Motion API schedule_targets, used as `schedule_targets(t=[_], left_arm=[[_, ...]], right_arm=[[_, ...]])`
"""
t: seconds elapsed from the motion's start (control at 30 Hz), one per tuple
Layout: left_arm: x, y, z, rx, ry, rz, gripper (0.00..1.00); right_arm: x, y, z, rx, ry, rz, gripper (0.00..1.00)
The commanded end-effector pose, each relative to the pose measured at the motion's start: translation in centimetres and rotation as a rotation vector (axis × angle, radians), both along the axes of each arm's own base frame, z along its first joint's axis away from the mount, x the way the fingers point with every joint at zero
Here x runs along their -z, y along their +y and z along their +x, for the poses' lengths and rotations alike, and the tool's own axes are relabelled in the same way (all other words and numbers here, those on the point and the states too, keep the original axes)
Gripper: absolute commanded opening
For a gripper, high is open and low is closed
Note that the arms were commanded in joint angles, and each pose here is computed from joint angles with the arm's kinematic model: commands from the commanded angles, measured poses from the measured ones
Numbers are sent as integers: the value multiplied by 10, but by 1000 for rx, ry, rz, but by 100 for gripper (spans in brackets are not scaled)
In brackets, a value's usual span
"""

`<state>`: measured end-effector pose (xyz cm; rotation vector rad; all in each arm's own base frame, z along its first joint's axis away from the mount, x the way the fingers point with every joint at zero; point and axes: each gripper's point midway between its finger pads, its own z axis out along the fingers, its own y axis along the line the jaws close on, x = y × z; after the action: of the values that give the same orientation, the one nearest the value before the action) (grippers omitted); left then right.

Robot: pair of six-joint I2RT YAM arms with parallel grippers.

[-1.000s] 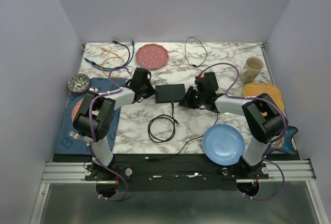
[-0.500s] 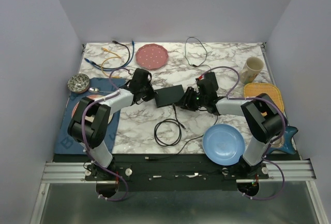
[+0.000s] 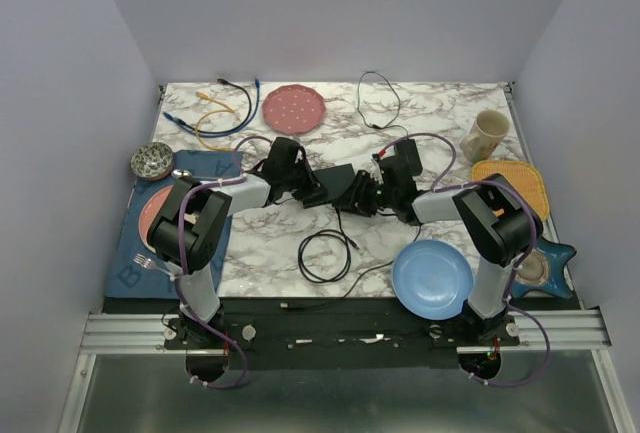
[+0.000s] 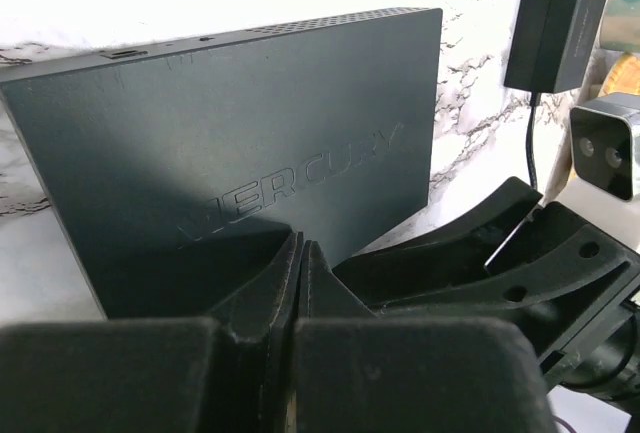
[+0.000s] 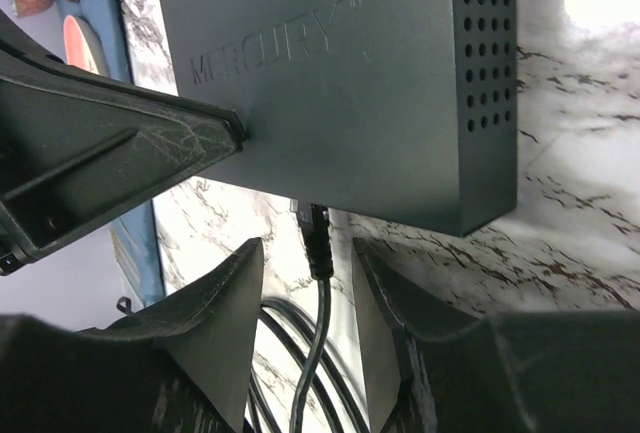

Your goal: Pull the plug from the switch port

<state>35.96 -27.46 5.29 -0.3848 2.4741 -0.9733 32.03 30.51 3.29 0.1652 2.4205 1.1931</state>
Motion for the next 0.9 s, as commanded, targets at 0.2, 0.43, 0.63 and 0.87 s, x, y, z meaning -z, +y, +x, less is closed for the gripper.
schedule_targets(t=[0.2,0.43,0.63,0.87], left_arm=[[38,11,-21,17,114,88,1],[40,13,-25,24,116,93,0],[47,15,-30,26,130,100,0],[48,15,-30,28,131,100,0]], right_arm=[[18,0,9,48,18,-1,46],[20,0,16,91,50,67,39],[22,-7,17,123,63,132,38],[23,-11,18,121,57,150,32]])
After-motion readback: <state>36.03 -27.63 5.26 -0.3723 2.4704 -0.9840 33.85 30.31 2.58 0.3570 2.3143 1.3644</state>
